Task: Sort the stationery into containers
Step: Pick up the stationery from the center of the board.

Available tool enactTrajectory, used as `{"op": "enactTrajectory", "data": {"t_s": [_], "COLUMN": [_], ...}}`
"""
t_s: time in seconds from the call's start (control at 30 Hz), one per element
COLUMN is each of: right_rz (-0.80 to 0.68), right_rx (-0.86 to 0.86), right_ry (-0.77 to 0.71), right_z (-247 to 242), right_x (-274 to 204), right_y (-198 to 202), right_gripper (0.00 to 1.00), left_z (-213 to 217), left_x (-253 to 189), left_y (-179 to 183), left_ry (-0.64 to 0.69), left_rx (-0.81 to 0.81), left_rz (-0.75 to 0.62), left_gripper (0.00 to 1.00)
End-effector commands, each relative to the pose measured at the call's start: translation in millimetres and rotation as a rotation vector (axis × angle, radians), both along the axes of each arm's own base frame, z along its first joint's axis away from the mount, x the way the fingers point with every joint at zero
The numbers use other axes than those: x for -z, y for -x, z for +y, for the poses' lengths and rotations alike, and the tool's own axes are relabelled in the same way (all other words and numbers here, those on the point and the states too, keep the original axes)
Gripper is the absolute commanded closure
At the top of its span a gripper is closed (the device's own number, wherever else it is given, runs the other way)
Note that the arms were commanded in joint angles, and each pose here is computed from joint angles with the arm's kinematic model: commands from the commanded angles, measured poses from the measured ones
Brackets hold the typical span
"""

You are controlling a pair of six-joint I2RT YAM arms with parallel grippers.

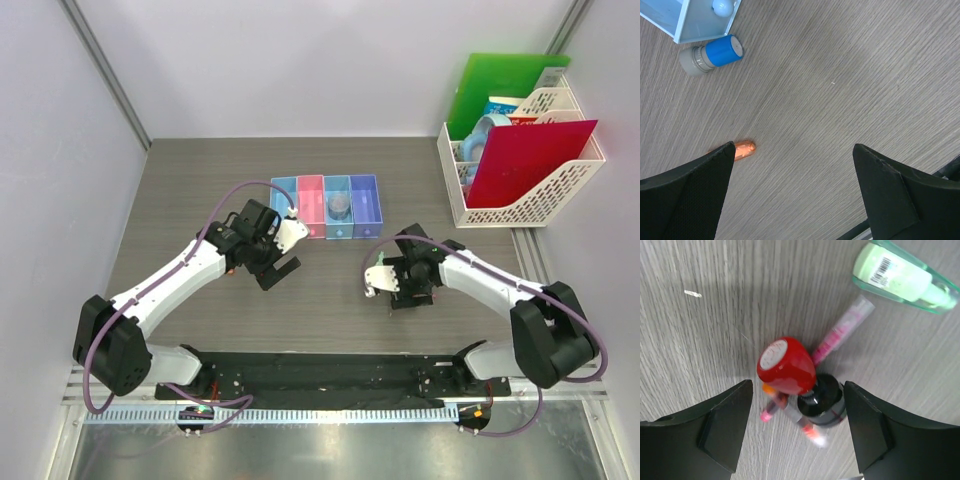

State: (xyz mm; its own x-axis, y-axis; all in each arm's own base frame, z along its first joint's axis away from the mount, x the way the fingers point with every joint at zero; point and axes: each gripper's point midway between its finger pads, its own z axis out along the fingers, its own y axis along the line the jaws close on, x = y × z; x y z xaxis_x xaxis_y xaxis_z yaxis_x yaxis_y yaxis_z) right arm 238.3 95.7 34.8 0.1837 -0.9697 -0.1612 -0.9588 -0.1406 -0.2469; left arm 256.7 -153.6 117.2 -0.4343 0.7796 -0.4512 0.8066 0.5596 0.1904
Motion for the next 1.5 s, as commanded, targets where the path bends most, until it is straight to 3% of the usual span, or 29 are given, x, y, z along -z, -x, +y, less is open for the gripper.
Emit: {"op": "enactTrajectory", "data": {"t_s": [0.0,0.1,0.37,0.4,0.5,0.8,1.2,1.4,1.47], "right_rz": [-0.035,-0.048,-0.053,-0.064,-0.079,-0.174,-0.276,-0.268,-0.325], "right_rx": [-0.014,-0.005,0.023,0.024,0.032,0.087,0.224,0.308,0.324], "right_ry": [-0.013,-0.024,-0.029,-0.032,-0.05,-0.151,-0.394,-0.656,-0.771], "right_z": [7.6,10.8,11.7,12.9,16.0,32.7,67.6,104.7,115.3], "right_x": [1.6,2.7,12.7,13.1,11.6,-18.3,-80.1,-128.7,-156.4], "right_y": [-8.9,-13.7,-17.8,-20.2,-23.9,-47.0,-79.1,-102.3,-121.3], "right_gripper": [0.22,0.23,0.56,0.65,0.79,0.98,0.99,0.99,0.99], "left_z": [0.3,0.7,0.2,0.3,0.7,-0.3,-1.1,0.8,1.8], "left_x": [-5.3,-2.2,-1.9,-1.9,-1.3,-0.4,0.4,5.7,7.3], "left_y": [0.0,0.8,0.7,0.7,1.4,2.7,8.9,8.6,7.9], "left_ry": [0.008,0.006,0.009,0.009,0.009,0.011,0.024,0.03,0.037], "left_rx": [-0.007,-0.01,-0.011,-0.009,-0.011,-0.005,0.017,0.033,0.03], "left_rz": [-0.014,-0.008,-0.008,-0.009,-0.008,0.001,0.013,0.019,0.027], "left_gripper": [0.0,0.0,0.0,0.0,0.0,0.0,0.0,0.0,0.0]}}
